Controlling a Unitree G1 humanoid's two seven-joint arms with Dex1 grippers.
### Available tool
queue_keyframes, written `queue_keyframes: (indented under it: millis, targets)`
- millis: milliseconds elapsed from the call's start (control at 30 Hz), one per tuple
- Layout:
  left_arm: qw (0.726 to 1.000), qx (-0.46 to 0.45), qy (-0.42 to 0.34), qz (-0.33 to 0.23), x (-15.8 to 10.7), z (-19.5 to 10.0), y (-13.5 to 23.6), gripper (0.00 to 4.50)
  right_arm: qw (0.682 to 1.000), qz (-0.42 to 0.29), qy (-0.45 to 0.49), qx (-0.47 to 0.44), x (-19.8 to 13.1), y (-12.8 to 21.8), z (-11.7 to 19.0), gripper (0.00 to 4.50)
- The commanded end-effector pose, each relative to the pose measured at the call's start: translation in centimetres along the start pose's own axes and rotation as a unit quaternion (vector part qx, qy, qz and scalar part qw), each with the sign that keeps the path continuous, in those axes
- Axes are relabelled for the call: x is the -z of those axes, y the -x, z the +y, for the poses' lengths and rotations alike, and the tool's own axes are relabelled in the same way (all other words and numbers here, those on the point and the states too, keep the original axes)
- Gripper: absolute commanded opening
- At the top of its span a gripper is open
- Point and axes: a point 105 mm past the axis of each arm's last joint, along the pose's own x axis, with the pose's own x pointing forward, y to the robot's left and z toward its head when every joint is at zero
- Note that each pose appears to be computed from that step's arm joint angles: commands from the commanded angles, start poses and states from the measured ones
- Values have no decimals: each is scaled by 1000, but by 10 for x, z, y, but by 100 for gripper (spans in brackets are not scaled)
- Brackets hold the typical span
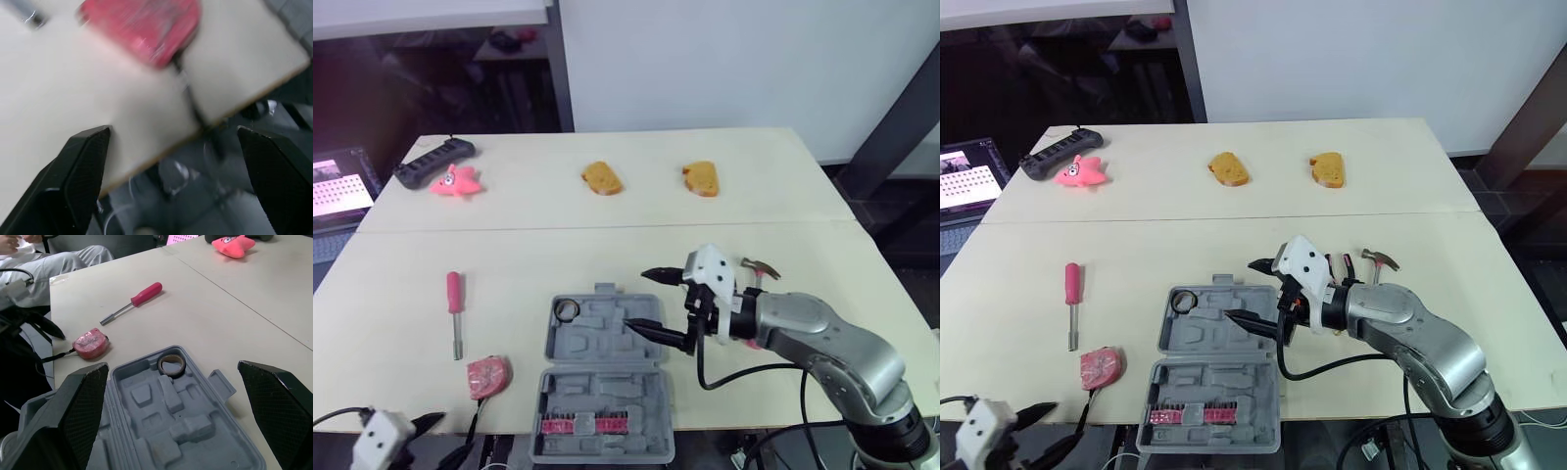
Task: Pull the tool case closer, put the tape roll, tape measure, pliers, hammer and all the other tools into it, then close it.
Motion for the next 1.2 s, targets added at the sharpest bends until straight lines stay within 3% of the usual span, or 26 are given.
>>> queue_keyframes:
  millis: [33,233,600,867,1200]
  targets:
    - [994,69,-80,5,-34,19,9,442,1000,-21,13,-4,-8,-3,2,450]
    - [969,175,-162,72,-60,39,-1,442,1000,-25,18,2,-8,-9,-2,450]
    - [943,237,-214,91,-99,32,-39,442,999,-23,17,37,-4,-5,-2,450]
    - [946,220,-216,103,-103,21,-62,442,998,-21,13,55,-2,0,2,450]
    - [948,196,-214,131,-90,18,-70,442,998,-19,9,62,-3,3,1,450]
